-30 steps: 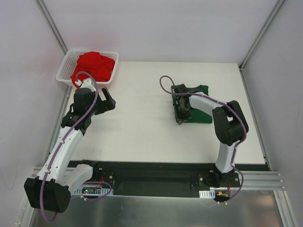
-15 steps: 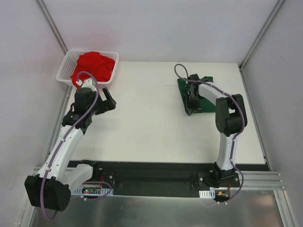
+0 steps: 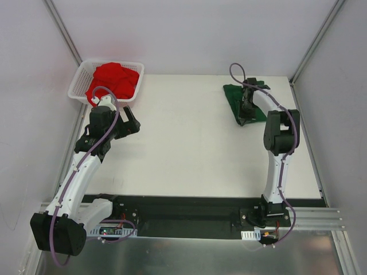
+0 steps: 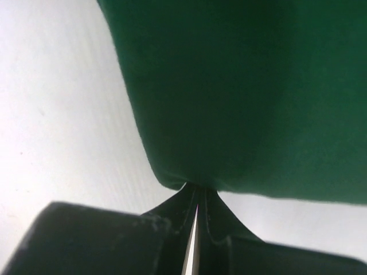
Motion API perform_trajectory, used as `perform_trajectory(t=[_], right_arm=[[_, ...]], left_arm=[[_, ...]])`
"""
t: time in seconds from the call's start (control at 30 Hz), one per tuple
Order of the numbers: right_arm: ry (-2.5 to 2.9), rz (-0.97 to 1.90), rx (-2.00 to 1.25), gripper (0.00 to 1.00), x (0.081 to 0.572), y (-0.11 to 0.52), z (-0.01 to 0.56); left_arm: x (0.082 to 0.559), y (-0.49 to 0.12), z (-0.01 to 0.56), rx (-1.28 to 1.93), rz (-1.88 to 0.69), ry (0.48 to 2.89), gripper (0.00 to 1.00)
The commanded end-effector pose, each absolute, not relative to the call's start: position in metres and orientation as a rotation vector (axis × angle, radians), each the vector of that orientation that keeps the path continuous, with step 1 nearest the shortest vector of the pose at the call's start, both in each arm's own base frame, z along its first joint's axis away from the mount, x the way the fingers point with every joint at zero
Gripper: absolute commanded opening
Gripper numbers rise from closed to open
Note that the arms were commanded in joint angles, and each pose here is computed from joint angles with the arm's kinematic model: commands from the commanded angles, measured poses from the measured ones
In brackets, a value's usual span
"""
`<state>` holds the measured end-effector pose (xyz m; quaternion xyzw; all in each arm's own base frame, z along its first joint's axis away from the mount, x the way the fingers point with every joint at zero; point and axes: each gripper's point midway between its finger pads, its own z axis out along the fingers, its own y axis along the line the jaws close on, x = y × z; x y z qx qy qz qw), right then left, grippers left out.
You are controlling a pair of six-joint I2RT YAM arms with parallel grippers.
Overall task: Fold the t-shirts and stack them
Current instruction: Put the neatly folded tshirt into the corner of the board with the right arm
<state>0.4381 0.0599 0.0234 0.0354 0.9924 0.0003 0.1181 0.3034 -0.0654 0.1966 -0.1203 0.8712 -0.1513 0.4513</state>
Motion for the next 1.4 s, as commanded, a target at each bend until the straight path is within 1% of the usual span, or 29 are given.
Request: perform_trajectory(t=[0.0, 0.17, 0.27, 0.33, 0.37, 0.4, 0.47, 0.5, 0.53, 0.6, 0.7, 0.8, 0.83, 0.93, 0.97, 1.0, 1.03, 1.07, 1.13, 1.2, 1.23, 1.37], right_arm=[[2.859, -0.094, 0.148, 0.01, 0.459, 0.026, 0.037], [2.838, -0.134, 0.2, 0.01, 0.474, 0.001, 0.04], [2.821, -0.103, 0.22, 0.01, 0.476, 0.0, 0.049], [2.838, -0.067, 0.209, 0.01, 0.464, 0.011, 0.048], [2.792, -0.053, 0.202, 0.01, 0.464, 0.017, 0.066], [2.789, -0.05, 0.185, 0.01, 0.458, 0.023, 0.071], [2.805, -0.026, 0.135, 0.01, 0.438, 0.042, 0.075], [2.756, 0.005, 0.124, 0.01, 0.433, 0.049, 0.098], [2.769, 0.021, 0.078, 0.01, 0.42, 0.063, 0.097], [2.714, 0.041, 0.04, 0.01, 0.41, 0.075, 0.122], [2.685, 0.125, -0.005, 0.01, 0.406, 0.097, 0.132], [2.663, 0.211, -0.047, 0.01, 0.421, 0.115, 0.132], [2.708, 0.209, -0.074, 0.01, 0.426, 0.118, 0.111], [2.692, 0.24, -0.135, 0.01, 0.455, 0.129, 0.112], [2.726, 0.233, -0.18, 0.01, 0.462, 0.13, 0.093], [2.671, 0.247, -0.216, 0.01, 0.479, 0.135, 0.106], [2.658, 0.247, -0.244, 0.01, 0.487, 0.136, 0.105], [2.669, 0.227, -0.268, 0.01, 0.494, 0.136, 0.093], [2.613, 0.263, -0.259, 0.01, 0.516, 0.136, 0.103], [2.615, 0.332, -0.242, 0.01, 0.527, 0.14, 0.093], [2.581, 0.347, -0.239, 0.01, 0.537, 0.14, 0.101], [2.561, 0.354, -0.253, 0.01, 0.55, 0.143, 0.096]], left_arm=[[0.307, -0.064, 0.211, -0.266, -0.373, 2.119, 0.99], [0.308, -0.064, 0.21, -0.269, -0.375, 2.123, 0.99], [0.308, -0.064, 0.21, -0.27, -0.375, 2.123, 0.99], [0.307, -0.064, 0.211, -0.269, -0.377, 2.12, 0.99], [0.307, -0.065, 0.21, -0.268, -0.379, 2.124, 0.99], [0.307, -0.065, 0.21, -0.269, -0.38, 2.124, 0.99], [0.307, -0.066, 0.209, -0.267, -0.389, 2.128, 0.99], [0.307, -0.066, 0.209, -0.268, -0.391, 2.128, 0.99], [0.307, -0.067, 0.209, -0.265, -0.396, 2.129, 0.99], [0.307, -0.068, 0.207, -0.268, -0.399, 2.134, 0.99], [0.307, -0.069, 0.207, -0.272, -0.407, 2.136, 0.99], [0.307, -0.07, 0.206, -0.274, -0.412, 2.141, 0.99], [0.308, -0.069, 0.207, -0.274, -0.414, 2.138, 0.99], [0.307, -0.07, 0.208, -0.276, -0.415, 2.134, 0.99], [0.306, -0.069, 0.207, -0.277, -0.413, 2.136, 0.99], [0.306, -0.07, 0.207, -0.274, -0.416, 2.135, 0.99], [0.306, -0.07, 0.207, -0.272, -0.415, 2.135, 0.99], [0.305, -0.07, 0.207, -0.274, -0.416, 2.136, 0.99], [0.306, -0.07, 0.207, -0.27, -0.42, 2.137, 0.99], [0.307, -0.07, 0.207, -0.267, -0.416, 2.14, 0.99], [0.308, -0.07, 0.206, -0.266, -0.413, 2.141, 0.99], [0.31, -0.069, 0.206, -0.262, -0.405, 2.146, 0.99]])
